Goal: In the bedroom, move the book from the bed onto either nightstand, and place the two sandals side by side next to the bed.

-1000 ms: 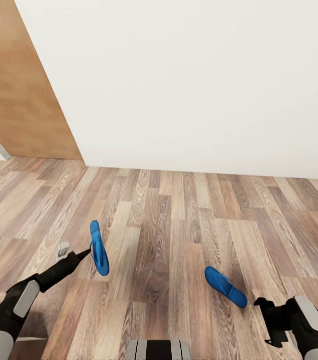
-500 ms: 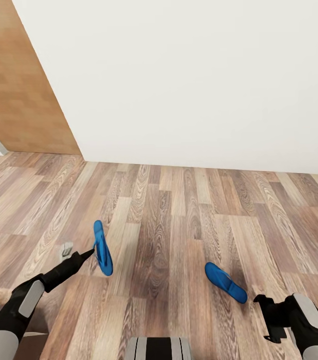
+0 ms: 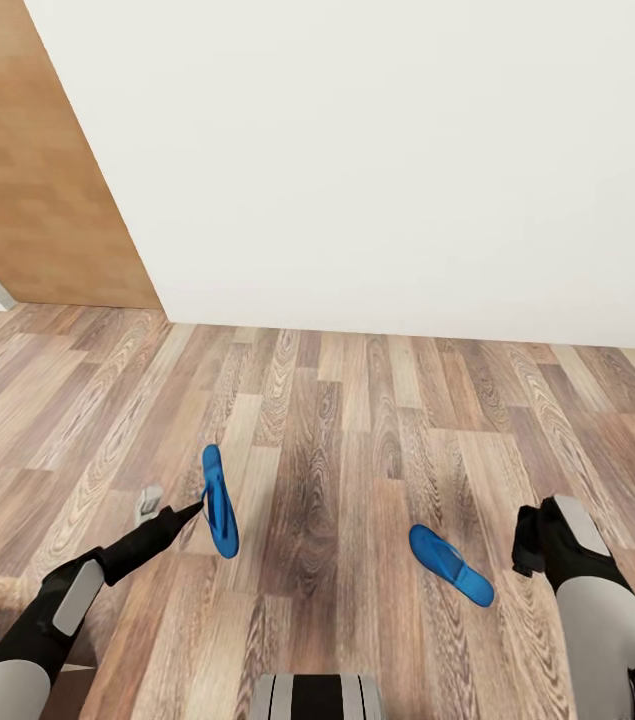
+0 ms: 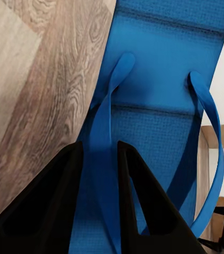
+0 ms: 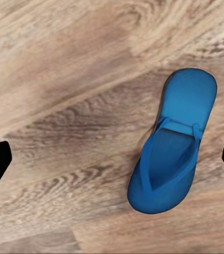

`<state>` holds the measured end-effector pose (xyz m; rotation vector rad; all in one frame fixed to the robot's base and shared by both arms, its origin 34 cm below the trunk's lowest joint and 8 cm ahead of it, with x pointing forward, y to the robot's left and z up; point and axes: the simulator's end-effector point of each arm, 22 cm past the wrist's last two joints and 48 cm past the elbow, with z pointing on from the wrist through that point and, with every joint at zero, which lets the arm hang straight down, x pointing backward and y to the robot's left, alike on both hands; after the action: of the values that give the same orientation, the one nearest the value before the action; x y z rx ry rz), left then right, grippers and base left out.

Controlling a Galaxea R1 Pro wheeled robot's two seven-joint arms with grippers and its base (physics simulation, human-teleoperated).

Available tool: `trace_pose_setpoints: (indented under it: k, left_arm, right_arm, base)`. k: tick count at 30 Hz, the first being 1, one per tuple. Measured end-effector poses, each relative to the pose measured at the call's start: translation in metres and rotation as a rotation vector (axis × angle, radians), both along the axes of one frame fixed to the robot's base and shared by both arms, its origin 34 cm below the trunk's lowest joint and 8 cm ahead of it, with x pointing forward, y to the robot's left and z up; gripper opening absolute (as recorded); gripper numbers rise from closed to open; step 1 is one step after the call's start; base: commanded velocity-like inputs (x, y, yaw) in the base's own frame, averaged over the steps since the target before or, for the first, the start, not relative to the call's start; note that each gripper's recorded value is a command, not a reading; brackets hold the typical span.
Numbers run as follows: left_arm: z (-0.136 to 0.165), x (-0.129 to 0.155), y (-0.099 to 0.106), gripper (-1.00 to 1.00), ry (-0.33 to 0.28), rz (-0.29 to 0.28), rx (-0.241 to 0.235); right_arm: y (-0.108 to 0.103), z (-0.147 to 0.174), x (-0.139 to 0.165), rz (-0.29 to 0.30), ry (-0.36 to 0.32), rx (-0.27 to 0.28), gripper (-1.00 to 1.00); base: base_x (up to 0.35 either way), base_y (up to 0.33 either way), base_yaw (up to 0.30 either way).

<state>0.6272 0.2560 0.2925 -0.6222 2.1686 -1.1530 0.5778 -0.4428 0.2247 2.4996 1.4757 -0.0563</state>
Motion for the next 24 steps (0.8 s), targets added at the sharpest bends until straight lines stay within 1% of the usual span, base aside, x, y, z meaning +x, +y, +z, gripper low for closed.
trace_pose_setpoints:
  k: [5,8,15,20,24]
  left_arm:
    - [-0.001,-0.001,0.000,-1.00,0.003,0.001,0.001]
    - [-0.002,-0.001,0.001,-1.00,0.004,0.003,0.000]
    - [-0.002,-0.001,0.000,-1.00,0.004,0.002,-0.001]
    - [-0.001,-0.001,-0.001,-1.00,0.004,0.002,-0.002]
    - [-0.002,-0.001,-0.001,-1.00,0.004,0.002,-0.002]
  right_arm:
    - [0.013,-0.016,-0.018,-0.001,0.053,0.031,1.00]
    - [0.016,-0.020,-0.024,0.000,0.069,0.040,1.00]
    - [0.017,-0.021,-0.025,0.001,0.074,0.040,1.00]
    - [0.018,-0.021,-0.025,0.002,0.074,0.041,1.00]
    - [0.018,-0.022,-0.025,0.002,0.074,0.041,1.00]
  base:
    - [0.000,0.000,0.000]
    - [0.000,0.000,0.000]
    - [0.017,0.000,0.000]
    - [0.219,0.000,0.000]
    - [0.096,0.000,0.000]
